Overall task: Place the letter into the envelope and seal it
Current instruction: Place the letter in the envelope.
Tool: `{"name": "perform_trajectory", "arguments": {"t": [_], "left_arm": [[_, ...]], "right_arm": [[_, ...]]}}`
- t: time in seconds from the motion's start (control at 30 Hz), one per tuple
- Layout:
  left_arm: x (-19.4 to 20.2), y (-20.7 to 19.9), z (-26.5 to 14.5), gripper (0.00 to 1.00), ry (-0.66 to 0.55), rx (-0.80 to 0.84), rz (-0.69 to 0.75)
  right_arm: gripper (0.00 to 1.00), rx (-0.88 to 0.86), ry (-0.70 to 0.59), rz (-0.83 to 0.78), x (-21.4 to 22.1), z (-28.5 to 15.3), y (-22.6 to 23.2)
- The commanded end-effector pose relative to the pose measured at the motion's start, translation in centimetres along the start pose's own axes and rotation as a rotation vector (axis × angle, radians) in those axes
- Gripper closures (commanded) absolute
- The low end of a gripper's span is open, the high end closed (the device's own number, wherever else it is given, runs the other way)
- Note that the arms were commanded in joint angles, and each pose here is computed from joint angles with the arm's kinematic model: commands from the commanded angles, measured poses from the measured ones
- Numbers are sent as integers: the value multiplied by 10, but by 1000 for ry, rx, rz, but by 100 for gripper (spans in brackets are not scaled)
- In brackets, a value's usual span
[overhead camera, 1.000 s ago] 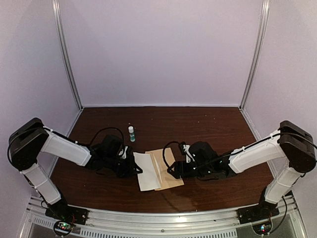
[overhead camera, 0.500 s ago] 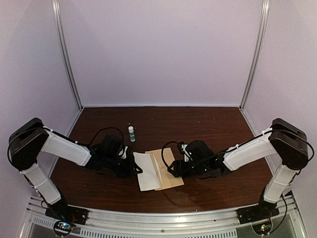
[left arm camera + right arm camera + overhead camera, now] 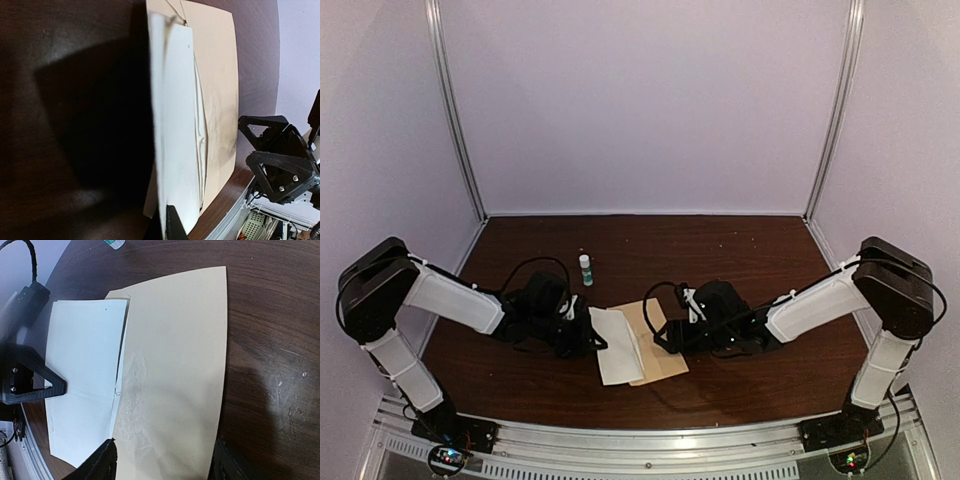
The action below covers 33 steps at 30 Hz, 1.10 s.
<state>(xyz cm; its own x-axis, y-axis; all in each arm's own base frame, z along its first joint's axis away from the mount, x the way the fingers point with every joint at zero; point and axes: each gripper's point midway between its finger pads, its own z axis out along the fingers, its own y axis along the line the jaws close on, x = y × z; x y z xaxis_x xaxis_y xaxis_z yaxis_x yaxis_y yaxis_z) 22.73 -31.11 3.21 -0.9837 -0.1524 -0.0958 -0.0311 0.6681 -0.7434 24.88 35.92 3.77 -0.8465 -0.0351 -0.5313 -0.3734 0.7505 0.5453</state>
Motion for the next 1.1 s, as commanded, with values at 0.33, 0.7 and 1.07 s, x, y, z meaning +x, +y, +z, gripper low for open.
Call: {"name": "perform_trajectory", "arguments": {"t": [0.33, 0.7, 1.07], "left_arm": [[-5, -2, 3, 100, -2, 15, 8], [-2, 0, 4, 100, 3, 32, -6], [-1, -5, 7, 100, 17, 64, 35]], "right_arm": [[34, -33, 69, 39, 20, 6, 2], [35, -81, 81, 56, 31, 4, 14], [35, -104, 82, 50, 34, 6, 23]]}}
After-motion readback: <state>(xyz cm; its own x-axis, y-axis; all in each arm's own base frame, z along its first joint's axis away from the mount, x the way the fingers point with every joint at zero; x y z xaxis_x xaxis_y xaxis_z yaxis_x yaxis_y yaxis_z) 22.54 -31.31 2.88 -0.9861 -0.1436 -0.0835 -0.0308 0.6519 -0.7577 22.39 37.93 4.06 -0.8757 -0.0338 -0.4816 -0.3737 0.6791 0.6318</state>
